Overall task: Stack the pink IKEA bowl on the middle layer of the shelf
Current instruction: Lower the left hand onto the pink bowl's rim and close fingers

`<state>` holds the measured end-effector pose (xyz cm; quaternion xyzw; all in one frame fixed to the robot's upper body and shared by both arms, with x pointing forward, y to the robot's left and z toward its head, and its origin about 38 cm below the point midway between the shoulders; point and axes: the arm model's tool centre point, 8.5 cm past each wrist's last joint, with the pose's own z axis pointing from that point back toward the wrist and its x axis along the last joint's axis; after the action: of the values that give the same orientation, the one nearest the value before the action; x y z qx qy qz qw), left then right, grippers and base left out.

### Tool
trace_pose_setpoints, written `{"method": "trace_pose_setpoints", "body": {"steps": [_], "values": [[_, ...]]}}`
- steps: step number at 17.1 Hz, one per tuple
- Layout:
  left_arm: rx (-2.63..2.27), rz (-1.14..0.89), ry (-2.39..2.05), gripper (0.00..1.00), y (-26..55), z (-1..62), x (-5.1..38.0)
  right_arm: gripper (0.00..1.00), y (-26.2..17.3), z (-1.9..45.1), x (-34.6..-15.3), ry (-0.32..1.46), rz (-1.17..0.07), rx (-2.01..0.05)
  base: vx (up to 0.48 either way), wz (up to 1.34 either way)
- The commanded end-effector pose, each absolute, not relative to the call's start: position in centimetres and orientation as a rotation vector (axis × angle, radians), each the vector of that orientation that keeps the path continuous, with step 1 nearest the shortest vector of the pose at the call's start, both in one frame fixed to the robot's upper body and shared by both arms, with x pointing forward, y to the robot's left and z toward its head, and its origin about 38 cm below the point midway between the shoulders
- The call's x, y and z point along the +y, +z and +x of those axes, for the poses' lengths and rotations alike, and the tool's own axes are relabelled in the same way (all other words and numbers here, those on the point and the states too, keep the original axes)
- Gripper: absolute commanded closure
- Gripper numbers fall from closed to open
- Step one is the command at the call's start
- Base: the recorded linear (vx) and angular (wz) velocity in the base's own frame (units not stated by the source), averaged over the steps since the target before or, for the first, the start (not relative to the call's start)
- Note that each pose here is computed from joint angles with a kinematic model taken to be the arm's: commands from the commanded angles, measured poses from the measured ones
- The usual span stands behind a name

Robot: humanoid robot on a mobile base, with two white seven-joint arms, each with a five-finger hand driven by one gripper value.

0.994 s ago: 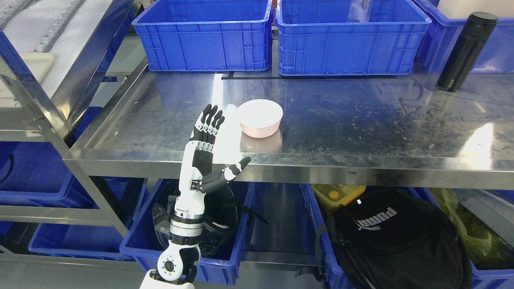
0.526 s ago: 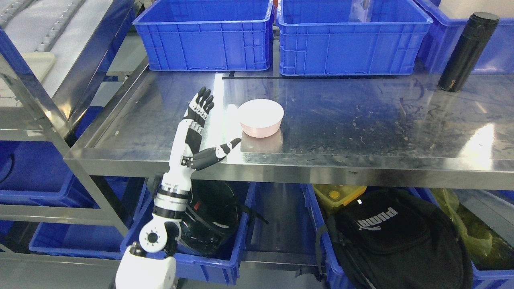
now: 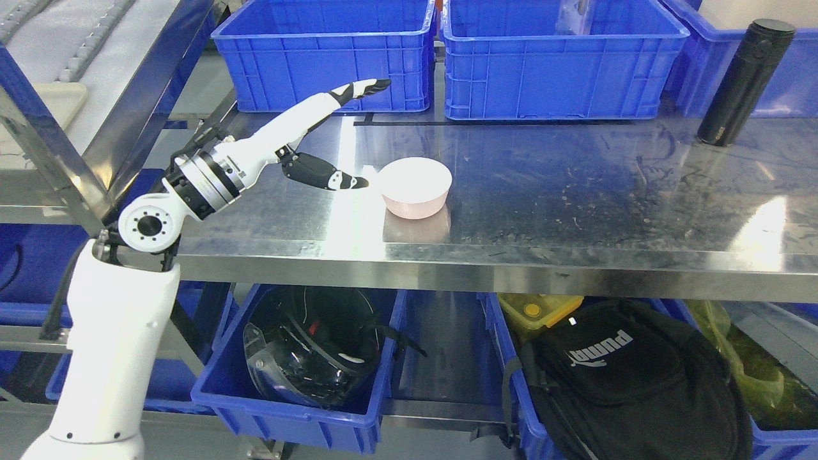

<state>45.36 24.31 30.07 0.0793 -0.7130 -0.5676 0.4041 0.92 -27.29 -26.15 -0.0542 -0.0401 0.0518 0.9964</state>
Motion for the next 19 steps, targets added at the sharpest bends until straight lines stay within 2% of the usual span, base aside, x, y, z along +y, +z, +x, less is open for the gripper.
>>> {"method": "trace_pose_setpoints", "body": {"steps": [1, 2, 5, 10, 13, 19], "values": [[-1.310, 0.616, -1.929, 0.07, 30.6, 47.3, 23.2, 0.00, -26.1, 0.1, -28.4, 0.105, -0.125, -0.075, 0.000, 0.00], [-1.256, 0.610, -1.974, 0.07, 29.1, 47.6, 21.7, 0.00, -26.1, 0.1, -28.4, 0.105, -0.125, -0.075, 0.000, 0.00], [-1.136, 0.551, -2.057, 0.19, 25.3, 48.1, 18.1, 0.00, -26.1, 0.1, -28.4, 0.105, -0.125, -0.075, 0.000, 0.00], [-1.121, 0.430, -2.069, 0.26, 22.8, 49.0, 13.0, 0.00, -26.1, 0.1, -28.4, 0.105, -0.125, -0.075, 0.000, 0.00], [-1.137, 0.395, -2.063, 0.29, 22.8, 49.9, 10.8, 0.00, -26.1, 0.1, -28.4, 0.105, -0.125, -0.075, 0.000, 0.00], [-1.086, 0.391, -2.060, 0.31, 21.5, 51.0, 9.6, 0.00, -26.1, 0.1, -28.4, 0.105, -0.125, -0.075, 0.000, 0.00]]}}
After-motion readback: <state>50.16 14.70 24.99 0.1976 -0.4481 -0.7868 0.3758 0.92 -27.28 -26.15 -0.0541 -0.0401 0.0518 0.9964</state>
